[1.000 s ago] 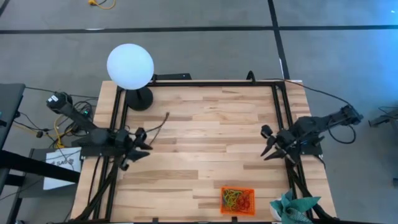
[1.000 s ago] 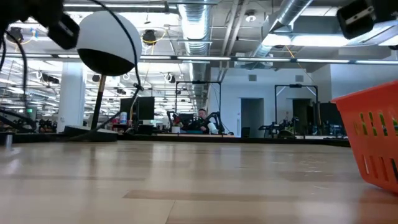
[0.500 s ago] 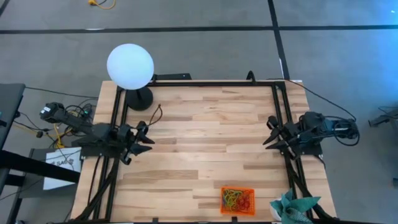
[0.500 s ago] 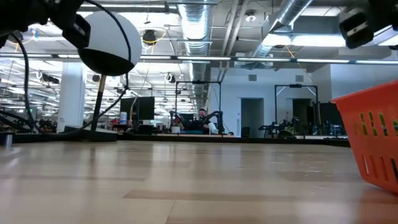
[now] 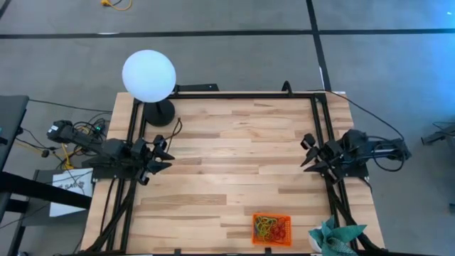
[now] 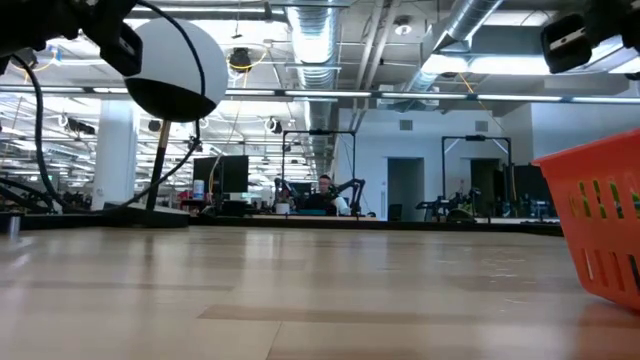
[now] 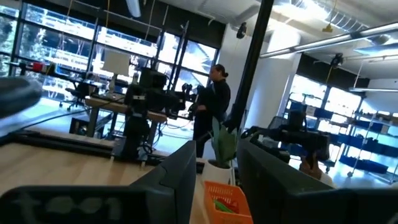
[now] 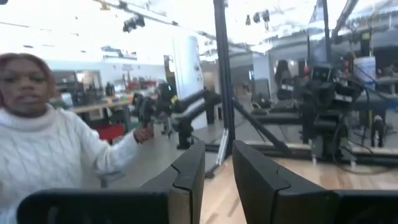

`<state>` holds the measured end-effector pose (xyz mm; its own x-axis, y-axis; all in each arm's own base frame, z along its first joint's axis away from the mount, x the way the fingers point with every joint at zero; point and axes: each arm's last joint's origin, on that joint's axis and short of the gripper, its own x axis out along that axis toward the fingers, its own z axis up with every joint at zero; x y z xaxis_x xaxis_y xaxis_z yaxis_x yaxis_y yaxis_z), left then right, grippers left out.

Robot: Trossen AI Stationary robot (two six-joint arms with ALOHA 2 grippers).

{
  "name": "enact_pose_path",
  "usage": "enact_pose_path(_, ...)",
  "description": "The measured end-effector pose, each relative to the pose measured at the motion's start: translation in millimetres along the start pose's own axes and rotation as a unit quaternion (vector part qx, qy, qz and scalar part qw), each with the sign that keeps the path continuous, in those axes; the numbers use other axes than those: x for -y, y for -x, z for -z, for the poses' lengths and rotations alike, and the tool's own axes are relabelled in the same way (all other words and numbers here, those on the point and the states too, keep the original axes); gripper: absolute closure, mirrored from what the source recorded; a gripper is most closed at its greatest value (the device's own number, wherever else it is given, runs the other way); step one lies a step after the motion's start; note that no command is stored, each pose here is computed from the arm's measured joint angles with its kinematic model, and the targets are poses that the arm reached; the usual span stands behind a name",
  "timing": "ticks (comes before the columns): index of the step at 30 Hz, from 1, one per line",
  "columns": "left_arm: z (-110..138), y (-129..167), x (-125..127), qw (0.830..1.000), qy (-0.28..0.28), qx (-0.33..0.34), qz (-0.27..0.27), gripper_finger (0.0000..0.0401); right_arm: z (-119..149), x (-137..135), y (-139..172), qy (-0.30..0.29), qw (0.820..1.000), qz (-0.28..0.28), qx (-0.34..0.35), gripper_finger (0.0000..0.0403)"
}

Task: Pick and place items into bin
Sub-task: Return to Home Position

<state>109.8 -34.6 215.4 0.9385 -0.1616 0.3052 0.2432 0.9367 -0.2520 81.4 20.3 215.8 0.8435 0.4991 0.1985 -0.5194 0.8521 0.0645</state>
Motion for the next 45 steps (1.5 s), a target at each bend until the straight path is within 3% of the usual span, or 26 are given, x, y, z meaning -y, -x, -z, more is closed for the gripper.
enact_pose_path(17,-0.6,0.2,-1.5,1.0,-0.002,0.009,-0.026,0.0295,25.3,7.4,-2.5,0.002,0.999,0.034,0.03,0.0327)
enact_pose_path(30,18.3,6.3,-8.2,0.998,0.031,-0.009,-0.057,0.0295,45.6,10.5,-1.5,-0.026,0.996,0.056,-0.067,0.0327)
enact_pose_path(45,12.1,15.3,-9.9,0.997,0.009,0.013,-0.078,0.0294,45.5,10.5,-1.5,-0.026,0.996,0.056,-0.066,0.0327)
